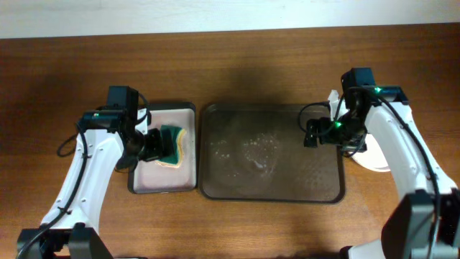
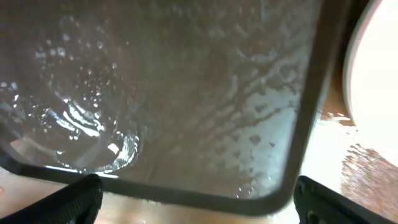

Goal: Clean dirty plates on tray and stack at the side
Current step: 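Release the sponge onto the left tray with the left gripper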

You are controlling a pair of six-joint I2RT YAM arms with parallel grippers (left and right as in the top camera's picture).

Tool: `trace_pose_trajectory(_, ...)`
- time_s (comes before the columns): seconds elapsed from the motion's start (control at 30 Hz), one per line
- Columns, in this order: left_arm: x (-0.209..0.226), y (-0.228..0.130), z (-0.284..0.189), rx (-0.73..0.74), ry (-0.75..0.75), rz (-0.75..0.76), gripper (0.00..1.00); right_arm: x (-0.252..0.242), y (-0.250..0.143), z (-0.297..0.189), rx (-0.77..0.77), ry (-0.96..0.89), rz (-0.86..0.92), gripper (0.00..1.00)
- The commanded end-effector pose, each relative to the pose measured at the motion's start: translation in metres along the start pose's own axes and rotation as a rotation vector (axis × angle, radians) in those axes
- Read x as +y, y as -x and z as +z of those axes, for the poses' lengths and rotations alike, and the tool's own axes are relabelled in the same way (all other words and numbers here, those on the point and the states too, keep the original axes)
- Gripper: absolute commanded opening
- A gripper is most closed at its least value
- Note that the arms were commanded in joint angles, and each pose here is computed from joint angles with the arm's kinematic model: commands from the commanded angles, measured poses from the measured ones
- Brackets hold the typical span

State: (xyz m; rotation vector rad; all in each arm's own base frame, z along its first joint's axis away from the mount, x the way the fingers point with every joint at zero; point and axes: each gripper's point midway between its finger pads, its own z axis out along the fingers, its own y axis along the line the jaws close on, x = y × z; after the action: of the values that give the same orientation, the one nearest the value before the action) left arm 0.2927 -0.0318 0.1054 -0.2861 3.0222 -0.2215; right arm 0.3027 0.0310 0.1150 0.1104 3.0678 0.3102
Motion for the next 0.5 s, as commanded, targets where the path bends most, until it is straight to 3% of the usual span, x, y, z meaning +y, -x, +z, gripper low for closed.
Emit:
trace_pose_trajectory(0.0, -0.004, -0.011, -0.019, -0.028, -0.022, 0.011, 0.99, 0.006, -0.003, -0.049, -0.168, -0.021, -0.049, 0.99)
trace_pose_trajectory(0.13, -0.006, -0.028, -0.033, -0.15, -0.05, 0.08, 0.99, 0.005, -0.022, -0.086, -0.373, -0.05, -0.078, 0.99)
trace_pose_trajectory(0.33, -0.006, -0.044, -0.081, -0.599, -0.133, 0.141, 0.99, 0.007, -0.07, -0.12, -0.697, -0.032, -0.128, 0.99)
trace_pose_trajectory(0.47, -0.001, -0.057, -0.1, -0.73, -0.141, 0.149, 0.99, 0.008, -0.092, -0.135, -0.779, -0.026, -0.141, 0.99)
